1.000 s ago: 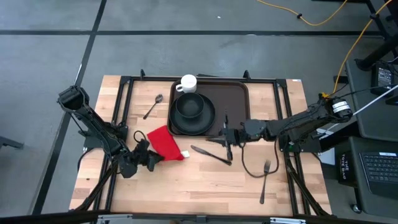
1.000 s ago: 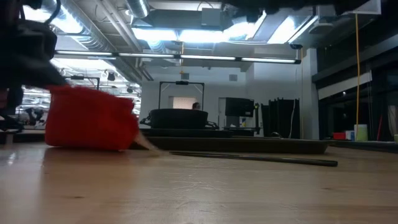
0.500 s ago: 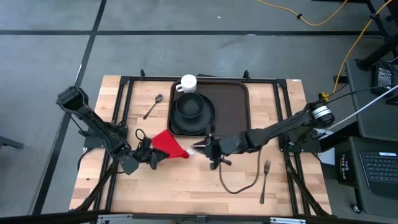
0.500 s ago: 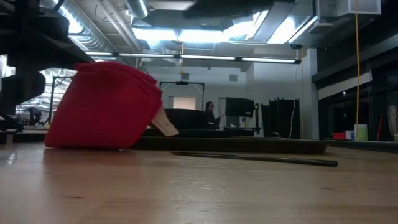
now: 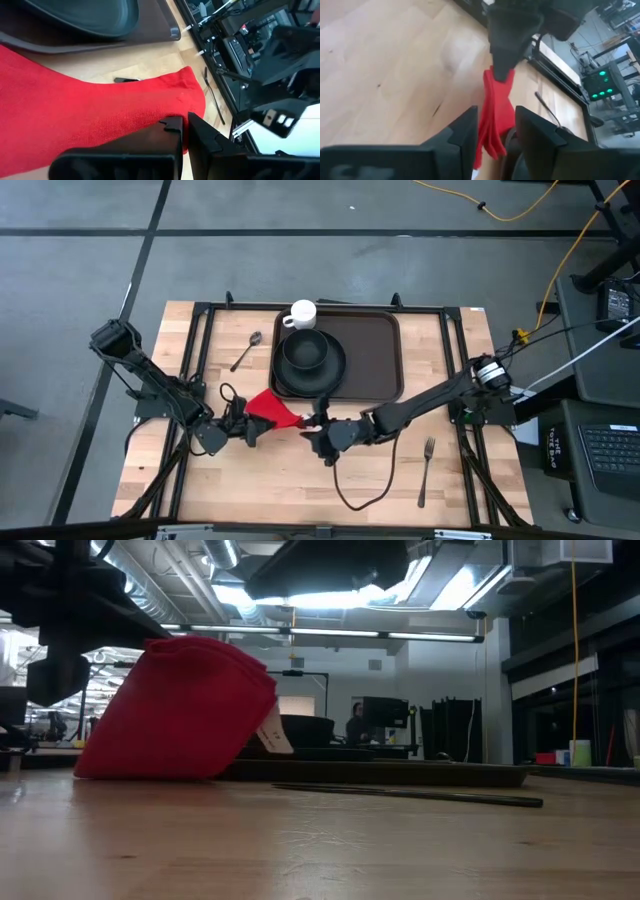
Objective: Set up tray
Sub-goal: Put the red napkin on the brown serving tray
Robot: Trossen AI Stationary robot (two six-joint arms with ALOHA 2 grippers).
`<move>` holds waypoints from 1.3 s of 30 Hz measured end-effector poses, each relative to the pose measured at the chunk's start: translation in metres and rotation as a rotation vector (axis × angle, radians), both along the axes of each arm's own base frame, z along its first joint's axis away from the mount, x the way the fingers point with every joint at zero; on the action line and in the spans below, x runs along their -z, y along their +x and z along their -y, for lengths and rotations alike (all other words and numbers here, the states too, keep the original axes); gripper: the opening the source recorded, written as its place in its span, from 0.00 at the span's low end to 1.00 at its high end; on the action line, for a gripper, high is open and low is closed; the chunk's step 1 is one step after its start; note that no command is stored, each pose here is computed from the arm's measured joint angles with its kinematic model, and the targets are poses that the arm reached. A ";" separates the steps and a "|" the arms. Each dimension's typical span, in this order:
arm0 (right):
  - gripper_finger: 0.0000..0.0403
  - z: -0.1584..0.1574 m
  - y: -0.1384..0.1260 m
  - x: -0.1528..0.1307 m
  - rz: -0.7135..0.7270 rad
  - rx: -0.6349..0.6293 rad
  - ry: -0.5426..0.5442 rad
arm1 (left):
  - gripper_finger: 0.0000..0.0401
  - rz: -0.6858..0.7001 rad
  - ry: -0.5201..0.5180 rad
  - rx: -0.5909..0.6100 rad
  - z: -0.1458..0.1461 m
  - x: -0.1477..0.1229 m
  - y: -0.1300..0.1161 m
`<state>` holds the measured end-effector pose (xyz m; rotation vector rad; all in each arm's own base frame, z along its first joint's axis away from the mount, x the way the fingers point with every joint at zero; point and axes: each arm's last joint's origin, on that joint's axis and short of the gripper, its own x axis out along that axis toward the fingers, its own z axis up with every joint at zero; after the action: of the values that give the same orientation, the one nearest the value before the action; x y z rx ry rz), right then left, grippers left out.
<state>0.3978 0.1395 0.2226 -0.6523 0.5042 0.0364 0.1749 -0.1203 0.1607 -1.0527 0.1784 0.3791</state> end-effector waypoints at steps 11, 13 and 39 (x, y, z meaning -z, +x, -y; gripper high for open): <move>0.36 -0.004 0.017 0.011 0.052 0.007 0.027 | 0.01 0.009 0.024 -0.002 -0.002 -0.002 0.003; 0.36 -0.003 0.018 0.011 0.063 0.024 0.058 | 0.01 0.009 0.024 -0.002 -0.002 -0.002 0.003; 0.36 0.020 0.028 0.025 0.025 0.078 0.117 | 0.01 0.061 -0.004 -0.026 -0.001 -0.007 0.004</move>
<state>0.4258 0.1191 0.1977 -0.5178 0.4989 -0.0160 0.1793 -0.1188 0.1675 -1.0696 0.1112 0.3703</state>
